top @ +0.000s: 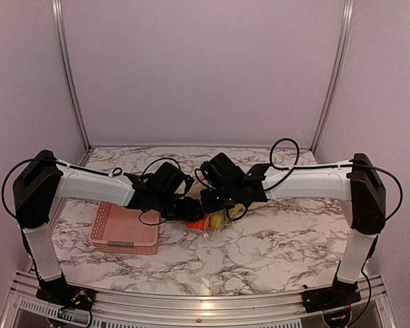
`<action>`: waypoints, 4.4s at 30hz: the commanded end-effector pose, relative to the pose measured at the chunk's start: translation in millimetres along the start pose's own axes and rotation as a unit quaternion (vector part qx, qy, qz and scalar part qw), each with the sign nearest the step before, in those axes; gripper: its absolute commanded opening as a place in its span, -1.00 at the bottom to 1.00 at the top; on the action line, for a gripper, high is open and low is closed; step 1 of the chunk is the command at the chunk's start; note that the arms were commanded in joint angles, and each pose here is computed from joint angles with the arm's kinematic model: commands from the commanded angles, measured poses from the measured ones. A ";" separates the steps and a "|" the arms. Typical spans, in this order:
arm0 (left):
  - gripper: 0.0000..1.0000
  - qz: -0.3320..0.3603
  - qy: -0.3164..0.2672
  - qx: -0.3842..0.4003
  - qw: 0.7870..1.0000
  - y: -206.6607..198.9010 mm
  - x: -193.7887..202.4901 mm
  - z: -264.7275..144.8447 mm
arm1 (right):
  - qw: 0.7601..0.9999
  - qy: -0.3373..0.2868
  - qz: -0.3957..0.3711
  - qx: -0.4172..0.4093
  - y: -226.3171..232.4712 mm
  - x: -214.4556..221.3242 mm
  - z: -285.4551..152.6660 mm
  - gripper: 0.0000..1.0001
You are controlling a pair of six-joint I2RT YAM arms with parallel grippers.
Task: Open the zip-top bag and remove the fake food
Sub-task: Pick up the fake vegetable from the zipper food storage bag, then place the fake vegetable in the bin.
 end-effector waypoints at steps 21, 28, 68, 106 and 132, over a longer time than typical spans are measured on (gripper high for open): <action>0.66 0.047 0.002 -0.084 0.995 12.7 15.3 18.5 | 1.000 0.005 -0.001 -0.004 4.8 8.6 0.3 -1.00; 0.18 0.053 -0.032 -0.062 0.996 -3.1 -0.3 -0.3 | 1.000 0.005 -0.001 -0.002 4.0 9.8 2.1 -1.00; 0.14 0.004 -0.158 -0.029 0.987 6.5 -23.7 -125.5 | 0.999 -0.026 -0.010 -0.032 20.1 -19.7 -7.7 -1.00; 0.15 -0.154 -0.160 -0.311 0.924 211.0 -68.9 -100.2 | 0.990 -0.044 -0.051 -0.124 54.3 -46.2 -31.9 -1.00; 0.70 -0.141 -0.169 -0.333 0.917 214.6 -80.4 -117.3 | 0.988 -0.038 -0.069 -0.134 63.5 -50.4 -21.6 -1.00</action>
Point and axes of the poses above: each gripper's point midway between its finger pads, its own z axis out along the fingers, its own y axis along the line the jaws close on, x = y × z, the point moved 1 cm from there along -z, back along the fingers, and after that the axes turned 4 degrees about -z, right-handed, at the moved point
